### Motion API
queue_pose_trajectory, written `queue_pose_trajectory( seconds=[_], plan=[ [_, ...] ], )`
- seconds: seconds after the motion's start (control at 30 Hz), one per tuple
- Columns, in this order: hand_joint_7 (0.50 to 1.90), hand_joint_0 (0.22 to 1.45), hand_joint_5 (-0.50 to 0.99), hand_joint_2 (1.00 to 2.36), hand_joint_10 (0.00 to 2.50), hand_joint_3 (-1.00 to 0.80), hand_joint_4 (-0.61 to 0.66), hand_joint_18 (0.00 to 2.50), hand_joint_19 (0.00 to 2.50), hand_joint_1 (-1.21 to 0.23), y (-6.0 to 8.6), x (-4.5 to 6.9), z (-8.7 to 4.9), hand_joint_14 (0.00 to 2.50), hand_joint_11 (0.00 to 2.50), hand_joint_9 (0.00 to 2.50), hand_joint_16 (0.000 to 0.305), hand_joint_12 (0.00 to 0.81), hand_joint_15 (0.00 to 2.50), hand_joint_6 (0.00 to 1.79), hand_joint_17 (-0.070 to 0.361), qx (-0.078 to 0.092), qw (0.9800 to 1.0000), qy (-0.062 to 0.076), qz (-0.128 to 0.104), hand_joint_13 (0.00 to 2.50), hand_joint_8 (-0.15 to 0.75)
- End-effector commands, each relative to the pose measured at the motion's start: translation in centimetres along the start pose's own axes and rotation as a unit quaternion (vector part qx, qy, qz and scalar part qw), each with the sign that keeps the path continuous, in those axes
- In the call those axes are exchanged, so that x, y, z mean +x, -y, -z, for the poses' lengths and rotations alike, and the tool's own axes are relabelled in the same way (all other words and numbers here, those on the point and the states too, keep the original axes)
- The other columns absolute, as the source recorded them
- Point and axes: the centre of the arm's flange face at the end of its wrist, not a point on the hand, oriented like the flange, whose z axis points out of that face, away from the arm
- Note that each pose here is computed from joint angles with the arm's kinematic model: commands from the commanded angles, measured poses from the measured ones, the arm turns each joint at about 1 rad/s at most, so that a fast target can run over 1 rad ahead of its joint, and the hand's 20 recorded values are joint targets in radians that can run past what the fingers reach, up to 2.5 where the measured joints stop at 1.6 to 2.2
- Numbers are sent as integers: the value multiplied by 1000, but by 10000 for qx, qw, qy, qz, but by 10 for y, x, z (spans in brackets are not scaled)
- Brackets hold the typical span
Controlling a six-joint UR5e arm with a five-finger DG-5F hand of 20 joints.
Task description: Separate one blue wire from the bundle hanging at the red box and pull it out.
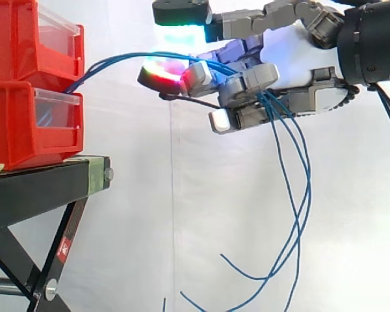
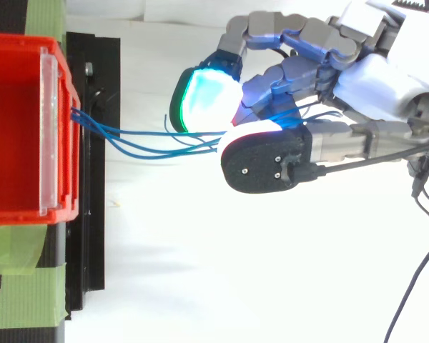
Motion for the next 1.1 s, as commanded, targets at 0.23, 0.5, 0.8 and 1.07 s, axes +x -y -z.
queue_pose_trajectory(
  seconds=[0.23,0.5,0.8,1.07],
  plan=[
    [1218,639,-201,1015,236,-328,211,699,1245,-834,1,0,1,1971,1868,645,47,368,1162,646,105,44,9999,-9,-91,764,323],
    [1143,685,-208,1020,323,-270,209,730,1232,-824,2,-1,2,1954,1827,661,46,360,1182,698,104,102,9999,-11,6,799,318],
    [1159,716,-226,1014,288,-345,201,709,1225,-914,2,-1,3,1915,1855,586,47,369,1218,695,106,125,9999,-20,34,768,313],
    [1095,669,-217,1019,348,-289,218,744,1240,-797,4,-1,4,1962,1795,663,46,363,1158,736,104,182,9998,-29,85,811,326]
  ],
)
